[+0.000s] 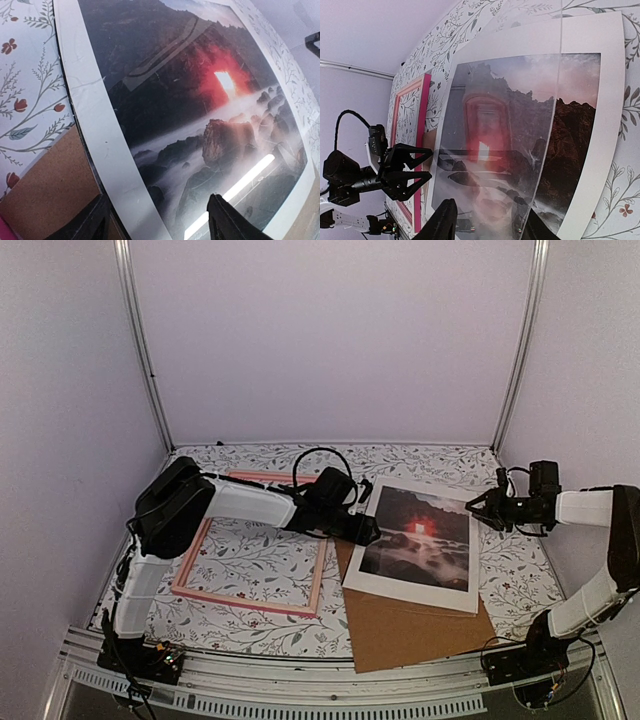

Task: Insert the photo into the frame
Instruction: Pick up the glass panel from the mat board.

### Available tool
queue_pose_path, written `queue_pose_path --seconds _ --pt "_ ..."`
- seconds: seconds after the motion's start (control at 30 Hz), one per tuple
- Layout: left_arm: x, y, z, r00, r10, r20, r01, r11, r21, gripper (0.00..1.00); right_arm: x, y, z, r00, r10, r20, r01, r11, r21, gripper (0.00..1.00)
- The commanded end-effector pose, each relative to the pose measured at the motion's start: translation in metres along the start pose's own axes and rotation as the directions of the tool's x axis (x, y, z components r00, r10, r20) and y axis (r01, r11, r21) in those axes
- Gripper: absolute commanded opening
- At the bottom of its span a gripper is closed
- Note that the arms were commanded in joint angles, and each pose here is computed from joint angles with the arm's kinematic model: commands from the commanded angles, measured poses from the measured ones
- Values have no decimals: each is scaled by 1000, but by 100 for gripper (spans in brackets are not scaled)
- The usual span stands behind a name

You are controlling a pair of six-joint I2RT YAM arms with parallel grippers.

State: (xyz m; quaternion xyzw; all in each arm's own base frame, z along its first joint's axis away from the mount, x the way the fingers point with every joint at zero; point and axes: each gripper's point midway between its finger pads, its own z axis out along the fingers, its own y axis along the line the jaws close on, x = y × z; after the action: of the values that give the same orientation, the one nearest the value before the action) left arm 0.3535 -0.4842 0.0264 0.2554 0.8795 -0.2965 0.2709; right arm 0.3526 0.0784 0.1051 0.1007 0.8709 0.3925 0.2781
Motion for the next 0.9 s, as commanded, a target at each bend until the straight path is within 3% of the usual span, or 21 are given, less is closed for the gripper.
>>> queue_pose_path --seconds 0.0,0.23,0.6,0.87 --pt "58 10 4 983 -46 -177 41 999 -32 70 -4 8 0 999 -38 -15 38 998 -44 35" --pt "38 6 -10 992 -37 -123 36 999 -11 71 -10 12 0 999 -41 -24 40 998 -47 0" --pt "-44 1 -108 993 11 115 -9 1000 -17 82 -42 83 -42 992 -120 43 126 981 -149 0" --pt "-52 101 -193 972 -92 215 138 968 -212 88 -52 161 -70 985 -162 59 172 920 -351 0"
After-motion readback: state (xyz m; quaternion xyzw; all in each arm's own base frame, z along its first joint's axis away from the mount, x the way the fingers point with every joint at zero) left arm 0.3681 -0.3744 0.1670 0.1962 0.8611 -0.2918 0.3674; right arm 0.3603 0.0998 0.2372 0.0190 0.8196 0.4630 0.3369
